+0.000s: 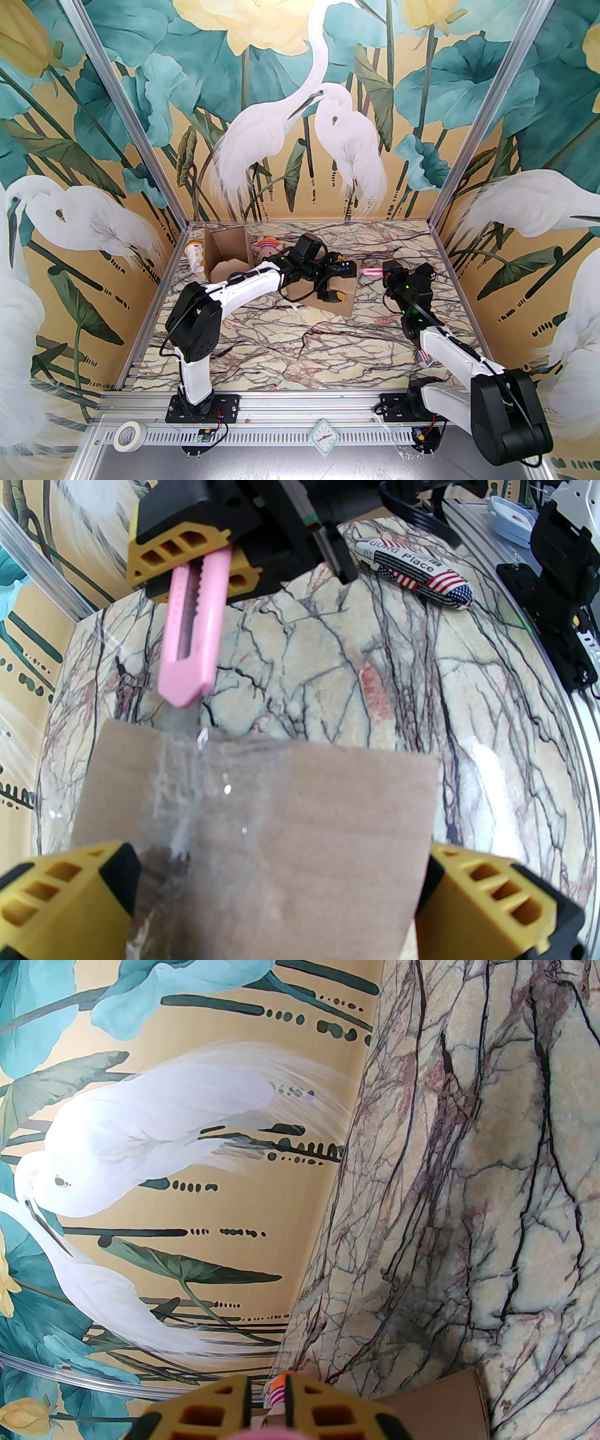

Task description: Unpack the express box

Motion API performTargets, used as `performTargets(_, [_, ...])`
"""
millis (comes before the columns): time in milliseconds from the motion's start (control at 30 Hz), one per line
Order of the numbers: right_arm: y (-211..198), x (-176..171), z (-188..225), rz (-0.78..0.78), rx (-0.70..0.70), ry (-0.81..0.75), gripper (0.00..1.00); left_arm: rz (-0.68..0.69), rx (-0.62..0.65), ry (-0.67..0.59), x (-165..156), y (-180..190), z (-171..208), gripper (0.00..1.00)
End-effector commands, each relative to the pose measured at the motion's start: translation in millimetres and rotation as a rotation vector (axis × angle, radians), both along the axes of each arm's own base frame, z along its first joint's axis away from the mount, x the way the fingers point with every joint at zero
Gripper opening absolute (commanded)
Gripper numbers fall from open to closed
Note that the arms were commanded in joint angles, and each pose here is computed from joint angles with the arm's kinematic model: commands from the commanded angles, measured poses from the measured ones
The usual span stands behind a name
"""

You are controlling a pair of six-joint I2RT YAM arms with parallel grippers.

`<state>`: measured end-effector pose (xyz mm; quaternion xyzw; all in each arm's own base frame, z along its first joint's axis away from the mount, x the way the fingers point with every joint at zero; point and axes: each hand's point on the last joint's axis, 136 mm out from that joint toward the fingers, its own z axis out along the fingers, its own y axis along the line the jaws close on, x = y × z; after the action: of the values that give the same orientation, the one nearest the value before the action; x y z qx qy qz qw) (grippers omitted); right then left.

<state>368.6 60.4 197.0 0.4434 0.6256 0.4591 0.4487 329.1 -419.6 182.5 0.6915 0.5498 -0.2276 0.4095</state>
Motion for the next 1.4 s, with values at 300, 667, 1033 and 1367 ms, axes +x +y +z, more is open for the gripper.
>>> performTargets(300, [35.1,-29.9,-9.0,0.202,0.022,0.057,0.00,0.242,0.006,-0.094,68.3,5.9,15.3,0.99])
performTargets(667, [28.6,-35.3,-25.4,0.135,0.134,0.189,0.00,0.102,0.071,-0.217,38.8,0.7,-6.5,1.00])
performTargets(1033, [42.8,-37.5,-27.3,0.215,0.166,0.208,0.00,0.200,0.000,-0.264,58.4,-8.1,18.7,1.00])
performTargets(1367, [64.4,-48.2,-11.7,0.426,-0.062,0.065,0.00,0.164,-0.100,-0.041,51.6,-0.3,42.1,1.00])
